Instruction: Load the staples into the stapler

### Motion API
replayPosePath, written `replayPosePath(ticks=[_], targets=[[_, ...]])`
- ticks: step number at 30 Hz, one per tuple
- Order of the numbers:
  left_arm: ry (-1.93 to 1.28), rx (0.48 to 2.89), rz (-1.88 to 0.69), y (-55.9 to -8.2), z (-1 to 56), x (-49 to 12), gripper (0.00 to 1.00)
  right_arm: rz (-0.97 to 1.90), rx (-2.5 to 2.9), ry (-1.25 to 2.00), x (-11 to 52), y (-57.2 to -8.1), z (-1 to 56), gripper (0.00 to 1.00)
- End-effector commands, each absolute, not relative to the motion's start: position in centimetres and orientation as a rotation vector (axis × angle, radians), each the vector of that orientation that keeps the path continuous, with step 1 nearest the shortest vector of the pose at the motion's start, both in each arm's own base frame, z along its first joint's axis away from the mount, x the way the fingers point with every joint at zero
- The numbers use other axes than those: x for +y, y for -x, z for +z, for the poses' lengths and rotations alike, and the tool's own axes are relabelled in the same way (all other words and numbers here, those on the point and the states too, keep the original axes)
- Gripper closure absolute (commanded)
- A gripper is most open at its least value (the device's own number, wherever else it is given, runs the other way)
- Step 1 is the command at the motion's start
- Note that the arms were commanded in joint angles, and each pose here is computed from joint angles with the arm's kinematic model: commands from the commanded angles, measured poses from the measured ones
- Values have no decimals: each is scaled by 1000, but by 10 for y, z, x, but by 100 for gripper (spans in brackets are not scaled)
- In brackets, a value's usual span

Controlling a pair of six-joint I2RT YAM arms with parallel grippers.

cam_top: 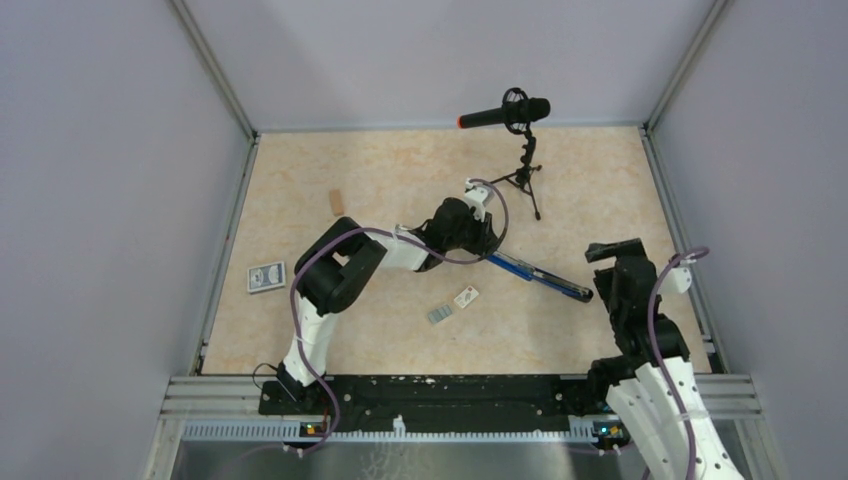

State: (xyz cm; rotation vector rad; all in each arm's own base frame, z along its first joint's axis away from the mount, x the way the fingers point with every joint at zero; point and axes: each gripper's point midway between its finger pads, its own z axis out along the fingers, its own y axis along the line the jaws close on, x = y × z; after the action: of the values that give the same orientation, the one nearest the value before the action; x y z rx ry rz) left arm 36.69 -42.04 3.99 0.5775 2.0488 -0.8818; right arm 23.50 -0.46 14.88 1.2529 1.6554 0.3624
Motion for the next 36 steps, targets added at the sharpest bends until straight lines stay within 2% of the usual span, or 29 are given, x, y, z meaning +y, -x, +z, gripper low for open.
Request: replayPosePath(ticks=[1,6,17,23,32,36], targets=[[-658,2245,-841,-327,-10,-402,67,327,1753,-1127,3,-243,139,5],[-667,2238,-831,-328,-10,-401,67,248,1831,-1215,-2,-239,109,1],[-669,2245,-854,-326,-13,-404,67,391,1923,-1312,-1,-236,58,2],[-665,2244,-855,-326,-12,-404,67,660,1805,-1044,27,-256,91,12],[-669,2252,-848,-326,-16,-403,67,767,1766,-907,43,-258,101,23],[-667,2255,-848,-325,-18,-403,67,824,1726,-860,49,-260,104,35]])
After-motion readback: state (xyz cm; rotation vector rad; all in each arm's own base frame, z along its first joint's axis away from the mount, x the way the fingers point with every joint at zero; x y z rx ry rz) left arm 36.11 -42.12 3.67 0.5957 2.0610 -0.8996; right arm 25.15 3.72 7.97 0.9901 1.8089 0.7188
